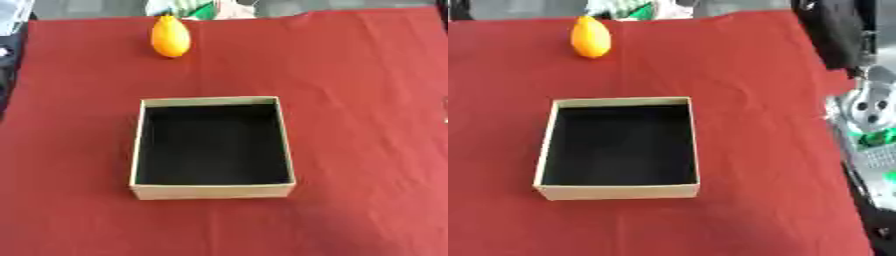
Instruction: Pick up objects on the table and place them in the box.
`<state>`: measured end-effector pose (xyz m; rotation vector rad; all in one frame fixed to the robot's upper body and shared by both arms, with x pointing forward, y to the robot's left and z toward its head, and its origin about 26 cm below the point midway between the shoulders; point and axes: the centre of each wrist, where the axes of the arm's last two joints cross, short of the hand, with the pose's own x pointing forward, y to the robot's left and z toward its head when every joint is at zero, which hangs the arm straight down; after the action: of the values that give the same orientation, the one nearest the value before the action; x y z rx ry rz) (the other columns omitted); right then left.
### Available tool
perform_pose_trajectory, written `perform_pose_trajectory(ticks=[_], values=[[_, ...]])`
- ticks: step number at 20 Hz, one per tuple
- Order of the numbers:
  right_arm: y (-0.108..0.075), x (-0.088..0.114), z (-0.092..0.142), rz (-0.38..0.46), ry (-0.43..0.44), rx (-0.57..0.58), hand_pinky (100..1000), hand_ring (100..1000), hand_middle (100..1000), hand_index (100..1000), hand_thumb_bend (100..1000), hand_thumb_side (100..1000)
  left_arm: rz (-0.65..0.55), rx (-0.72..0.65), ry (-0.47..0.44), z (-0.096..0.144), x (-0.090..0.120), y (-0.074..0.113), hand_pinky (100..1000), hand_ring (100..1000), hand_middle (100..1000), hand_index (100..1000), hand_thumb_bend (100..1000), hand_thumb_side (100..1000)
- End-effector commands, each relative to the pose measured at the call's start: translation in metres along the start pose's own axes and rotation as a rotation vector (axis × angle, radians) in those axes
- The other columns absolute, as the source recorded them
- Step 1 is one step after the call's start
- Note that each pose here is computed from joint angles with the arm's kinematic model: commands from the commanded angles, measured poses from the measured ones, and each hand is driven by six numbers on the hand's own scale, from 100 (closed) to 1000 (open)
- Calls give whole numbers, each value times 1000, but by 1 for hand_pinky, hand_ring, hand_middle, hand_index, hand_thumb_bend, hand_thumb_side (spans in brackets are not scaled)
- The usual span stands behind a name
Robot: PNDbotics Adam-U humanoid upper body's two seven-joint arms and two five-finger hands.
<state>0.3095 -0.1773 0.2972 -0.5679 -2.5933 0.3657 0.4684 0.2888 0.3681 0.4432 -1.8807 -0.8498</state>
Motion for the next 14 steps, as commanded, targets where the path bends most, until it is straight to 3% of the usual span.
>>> perform_pose_trajectory(ticks=[1,9,14], values=[[-6,6,-5,11,-34,-11,914,855,816,922,100,808,-65,9,18,3,6,14,581,808,804,890,155,318],[-4,8,-6,2,-36,-5,914,855,816,922,100,808,-264,-93,141,-14,8,-6,606,819,807,886,341,359],[-3,8,-6,-4,-36,0,914,856,816,922,100,809,-355,-145,196,-26,8,-19,618,827,810,880,399,370]])
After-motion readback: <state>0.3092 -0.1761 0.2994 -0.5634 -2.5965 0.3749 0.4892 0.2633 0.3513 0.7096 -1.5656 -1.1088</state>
